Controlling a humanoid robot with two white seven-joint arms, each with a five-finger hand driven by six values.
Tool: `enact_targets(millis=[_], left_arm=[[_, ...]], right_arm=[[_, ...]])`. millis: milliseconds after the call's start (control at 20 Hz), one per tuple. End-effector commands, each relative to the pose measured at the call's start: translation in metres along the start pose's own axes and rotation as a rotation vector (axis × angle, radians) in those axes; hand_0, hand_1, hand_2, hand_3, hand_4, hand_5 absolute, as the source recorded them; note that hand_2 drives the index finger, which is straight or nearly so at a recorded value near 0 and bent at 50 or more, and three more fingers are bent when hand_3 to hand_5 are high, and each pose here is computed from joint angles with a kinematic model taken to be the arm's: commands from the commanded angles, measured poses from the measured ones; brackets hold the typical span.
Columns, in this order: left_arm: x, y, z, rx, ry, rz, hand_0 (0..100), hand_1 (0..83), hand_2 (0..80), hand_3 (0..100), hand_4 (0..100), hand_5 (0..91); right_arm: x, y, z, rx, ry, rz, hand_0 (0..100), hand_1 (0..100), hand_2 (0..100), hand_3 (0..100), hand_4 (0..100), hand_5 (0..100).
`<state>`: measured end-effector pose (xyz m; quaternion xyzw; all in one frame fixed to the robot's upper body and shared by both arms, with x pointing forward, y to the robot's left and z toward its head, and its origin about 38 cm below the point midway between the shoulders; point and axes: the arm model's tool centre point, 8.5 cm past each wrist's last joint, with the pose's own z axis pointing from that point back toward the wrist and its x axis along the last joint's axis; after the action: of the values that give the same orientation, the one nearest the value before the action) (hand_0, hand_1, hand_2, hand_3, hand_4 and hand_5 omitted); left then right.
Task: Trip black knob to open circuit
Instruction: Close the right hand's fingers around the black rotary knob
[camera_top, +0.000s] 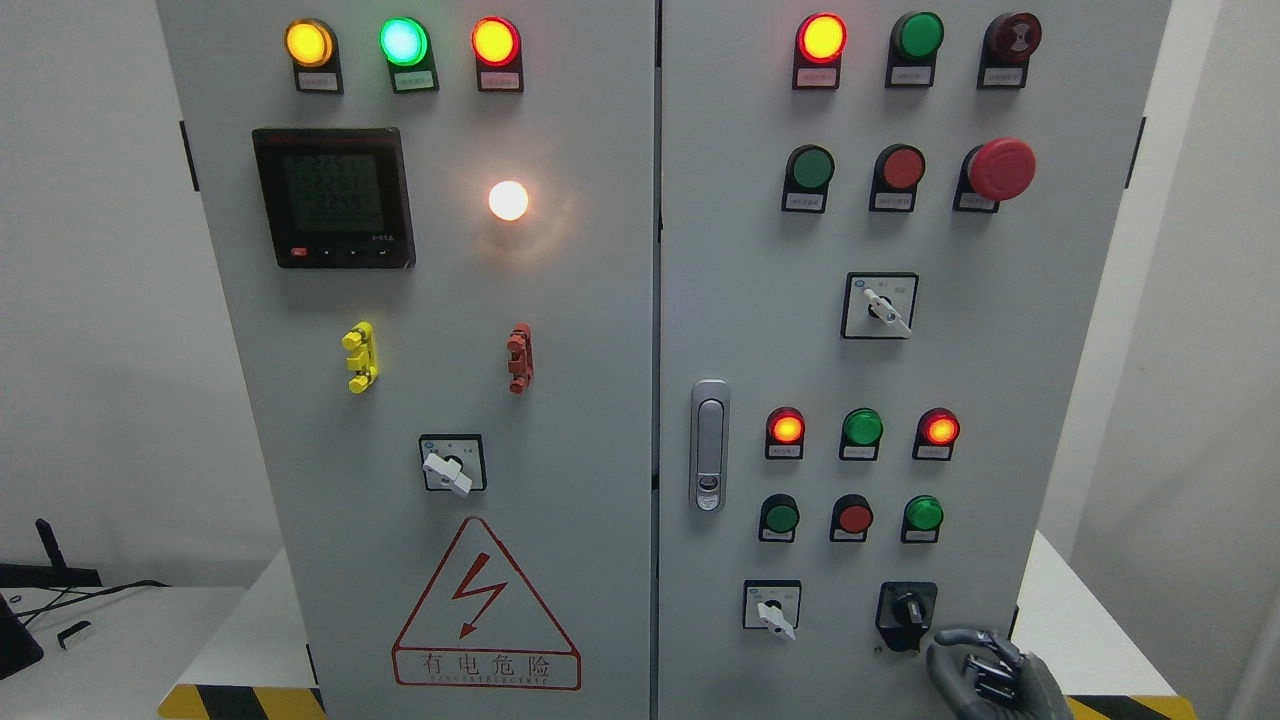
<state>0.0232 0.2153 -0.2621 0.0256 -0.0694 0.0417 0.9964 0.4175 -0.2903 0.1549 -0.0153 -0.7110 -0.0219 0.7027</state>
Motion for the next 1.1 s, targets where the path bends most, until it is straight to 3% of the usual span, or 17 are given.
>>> enact_targets(millis=[0,1050], left_arm=[[0.0003,-0.0003,0.0000,-0.005,-0.003,-0.030,12,38.9,0.0,0,0,0.0],[0.0003,-0.0003,0.0000,-0.005,-0.003,-0.030,12,38.9,0.0,0,0,0.0]], right_arm=[[0.0016,0.0088,0.0024,0.018,-0.008,-0.001,49,84,48,100,97,88],[0.0008,0.0110,0.0002,0.038,0.000,0.008,49,82,50,100,98,89]])
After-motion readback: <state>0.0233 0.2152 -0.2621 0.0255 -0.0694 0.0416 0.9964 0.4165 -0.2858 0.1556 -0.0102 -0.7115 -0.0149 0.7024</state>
